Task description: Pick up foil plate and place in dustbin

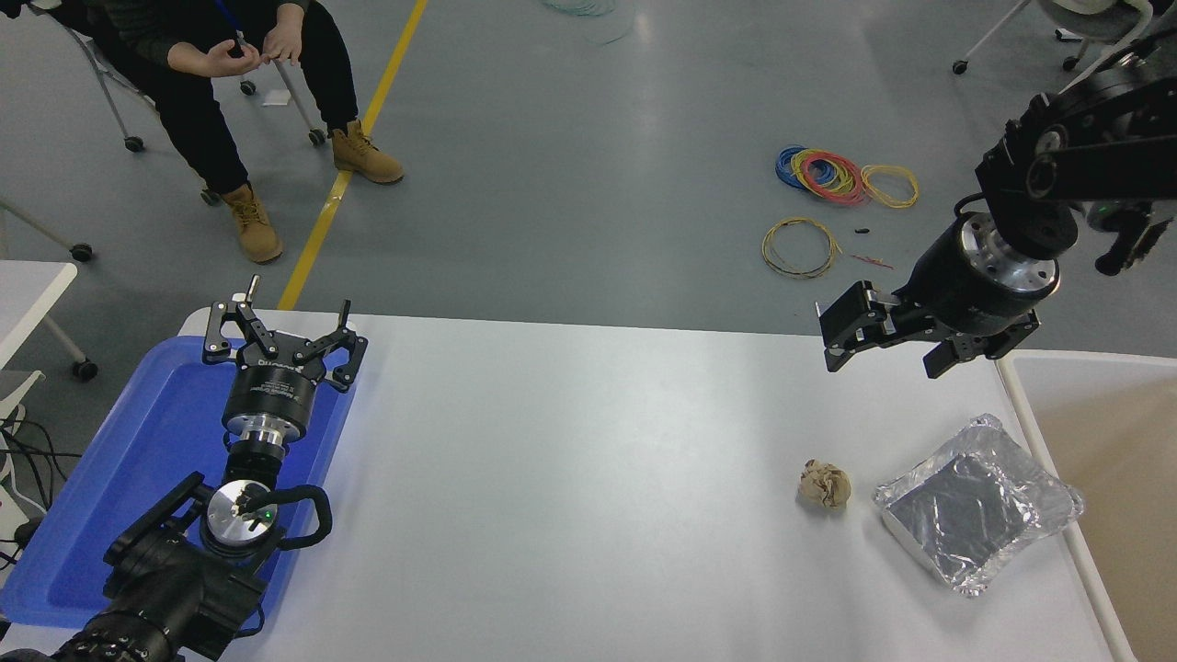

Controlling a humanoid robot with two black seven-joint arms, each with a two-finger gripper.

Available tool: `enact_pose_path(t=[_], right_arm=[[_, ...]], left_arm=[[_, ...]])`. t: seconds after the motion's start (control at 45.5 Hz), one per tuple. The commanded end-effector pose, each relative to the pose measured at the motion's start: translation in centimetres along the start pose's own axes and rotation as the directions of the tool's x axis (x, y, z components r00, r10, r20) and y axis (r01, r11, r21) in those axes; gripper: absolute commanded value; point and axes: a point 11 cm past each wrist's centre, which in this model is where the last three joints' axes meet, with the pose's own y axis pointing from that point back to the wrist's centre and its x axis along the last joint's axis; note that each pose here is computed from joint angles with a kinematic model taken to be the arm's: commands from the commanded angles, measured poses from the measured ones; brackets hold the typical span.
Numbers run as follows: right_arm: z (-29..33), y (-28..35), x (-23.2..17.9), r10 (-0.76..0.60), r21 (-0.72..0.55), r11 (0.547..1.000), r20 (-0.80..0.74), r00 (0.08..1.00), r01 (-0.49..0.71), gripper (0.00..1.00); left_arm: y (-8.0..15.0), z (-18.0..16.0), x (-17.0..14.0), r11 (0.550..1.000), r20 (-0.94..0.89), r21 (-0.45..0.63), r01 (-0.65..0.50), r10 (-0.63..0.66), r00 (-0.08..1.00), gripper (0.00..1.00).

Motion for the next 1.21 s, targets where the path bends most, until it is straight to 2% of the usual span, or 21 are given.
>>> enact_pose_path(t=[0.0, 0.835, 1.033, 1.187], right_arm=[[0.5, 0.0, 0.8, 0.022, -0.012, 1.000, 0.002, 1.000, -0.022, 1.00], [2.8, -0.1, 3.6, 0.102, -0.048, 0.994, 0.045, 0.994, -0.100, 1.00], [4.7, -1.1, 3.0, 0.090, -0.091, 0.992, 0.060, 0.994, -0.084, 1.00], [6.6, -2.0, 3.4, 0.145, -0.143, 0.981, 0.062, 0.988, -0.135, 1.00]], left_arm=[[0.0, -0.1, 0.0, 1.000, -0.001, 0.001, -0.001, 0.001, 1.000, 1.00], [0.0, 0.0, 0.0, 1.000, 0.000, 0.000, -0.001, 0.001, 1.000, 1.00], [0.0, 0.0, 0.0, 1.000, 0.000, 0.000, 0.001, -0.001, 1.000, 1.00], [0.0, 0.0, 0.0, 1.000, 0.000, 0.000, 0.001, -0.001, 1.000, 1.00]])
